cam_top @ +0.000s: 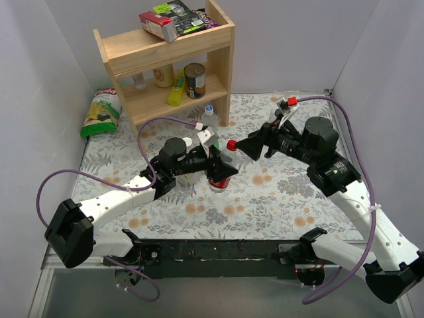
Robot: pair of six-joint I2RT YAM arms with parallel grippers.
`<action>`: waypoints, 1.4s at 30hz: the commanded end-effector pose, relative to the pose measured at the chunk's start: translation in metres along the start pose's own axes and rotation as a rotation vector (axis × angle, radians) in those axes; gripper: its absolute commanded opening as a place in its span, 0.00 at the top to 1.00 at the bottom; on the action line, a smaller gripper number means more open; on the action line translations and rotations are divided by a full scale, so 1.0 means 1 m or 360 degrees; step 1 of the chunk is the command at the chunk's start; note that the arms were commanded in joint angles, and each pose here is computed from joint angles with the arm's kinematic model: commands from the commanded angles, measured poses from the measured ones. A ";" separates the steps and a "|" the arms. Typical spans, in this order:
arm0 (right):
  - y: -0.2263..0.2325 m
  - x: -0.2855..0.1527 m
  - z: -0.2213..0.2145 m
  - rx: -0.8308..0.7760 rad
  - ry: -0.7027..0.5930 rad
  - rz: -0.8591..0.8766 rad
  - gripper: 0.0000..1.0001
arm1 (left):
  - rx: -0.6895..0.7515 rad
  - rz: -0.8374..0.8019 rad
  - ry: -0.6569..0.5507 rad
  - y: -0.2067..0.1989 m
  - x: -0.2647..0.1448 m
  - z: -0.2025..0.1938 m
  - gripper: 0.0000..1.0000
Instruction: Unscrew the bottle caps
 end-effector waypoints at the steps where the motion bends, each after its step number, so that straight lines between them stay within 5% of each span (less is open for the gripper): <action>1: -0.001 0.014 0.005 0.0083 -0.0103 -0.0166 0.20 | 0.0081 0.0089 -0.0085 0.000 -0.003 0.023 0.66; 42: -0.005 0.047 -0.022 0.0180 0.0019 -0.0153 0.50 | 0.0083 0.0114 -0.0030 0.001 0.003 0.015 0.65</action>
Point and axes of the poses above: each gripper's point midway between its finger pads, its own x axis out along the fingers, its own y axis along the line the jaws close on, z = x × y, the point moved 9 cm from there along -x, back along the fingers, and after that the axes turned 10 degrees about x, right-handed, at the moved point
